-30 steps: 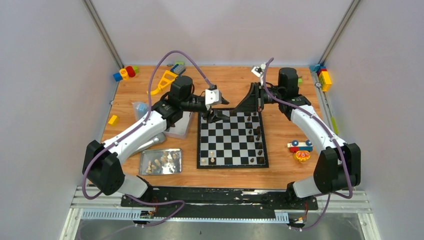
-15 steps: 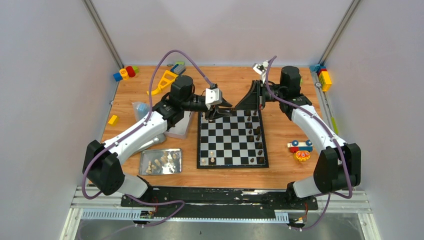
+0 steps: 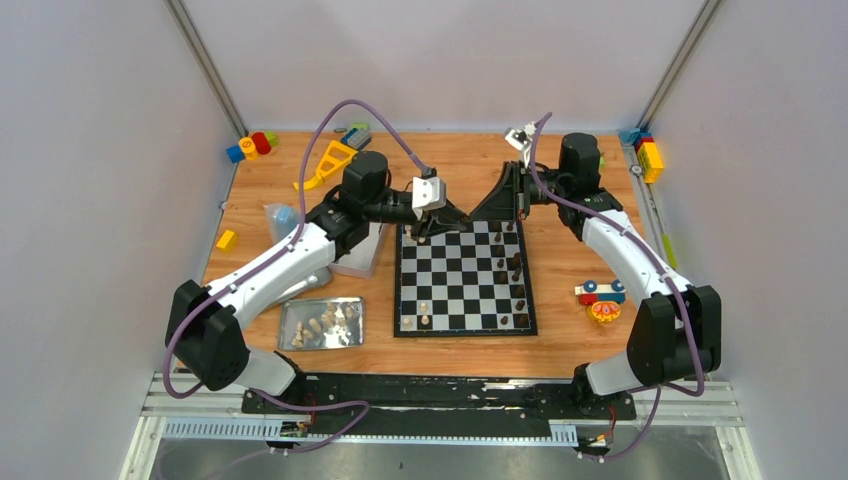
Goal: Set up the chess pieces on the board
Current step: Place the chess piece on the chessboard.
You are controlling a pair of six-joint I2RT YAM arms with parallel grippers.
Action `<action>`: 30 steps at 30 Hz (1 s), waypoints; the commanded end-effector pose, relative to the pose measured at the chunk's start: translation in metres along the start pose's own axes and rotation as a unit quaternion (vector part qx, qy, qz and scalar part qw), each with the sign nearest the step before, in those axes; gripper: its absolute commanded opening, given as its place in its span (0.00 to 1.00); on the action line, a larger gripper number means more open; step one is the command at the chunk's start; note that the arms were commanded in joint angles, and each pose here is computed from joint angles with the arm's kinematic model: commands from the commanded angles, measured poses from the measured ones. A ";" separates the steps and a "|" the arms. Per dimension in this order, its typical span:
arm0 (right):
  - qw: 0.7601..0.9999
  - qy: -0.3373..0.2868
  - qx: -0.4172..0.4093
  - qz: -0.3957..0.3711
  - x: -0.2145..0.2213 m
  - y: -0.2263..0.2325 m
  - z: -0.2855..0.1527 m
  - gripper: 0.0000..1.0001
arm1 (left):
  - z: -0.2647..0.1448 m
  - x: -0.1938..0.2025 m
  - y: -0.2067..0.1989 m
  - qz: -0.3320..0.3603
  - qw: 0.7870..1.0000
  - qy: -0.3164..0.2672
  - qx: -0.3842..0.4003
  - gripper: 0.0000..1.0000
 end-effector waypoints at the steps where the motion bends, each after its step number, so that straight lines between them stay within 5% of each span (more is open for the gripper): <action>1: 1.000 0.001 -0.009 -0.022 -0.002 0.004 -0.002 0.00 | 0.003 -0.016 0.006 0.016 1.000 -0.014 0.002 0.31; 10: 1.000 0.001 -0.004 -0.031 0.001 0.000 -0.002 0.08 | 0.003 -0.015 0.003 0.016 1.000 -0.004 0.003 0.12; 16: 0.999 -0.012 0.027 -0.034 -0.002 -0.003 -0.010 0.45 | -0.004 -0.009 -0.002 0.033 0.999 0.029 0.002 0.02; 23: 0.992 -0.073 0.091 -0.053 -0.015 0.001 -0.064 0.54 | -0.018 0.030 -0.034 0.053 0.981 0.175 0.063 0.03; 30: 0.974 -0.156 0.162 -0.035 -0.006 -0.006 -0.134 0.55 | -0.018 0.058 -0.060 0.050 0.928 0.346 0.125 0.04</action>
Point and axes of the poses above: each gripper's point midway between its finger pads, its own z axis out along the fingers, its own y axis along the line the jaws close on, x = y × z, the point moved 4 cm from there along -z, back along the fingers, and after that the axes turned 10 degrees about z, right-handed, at the moved point
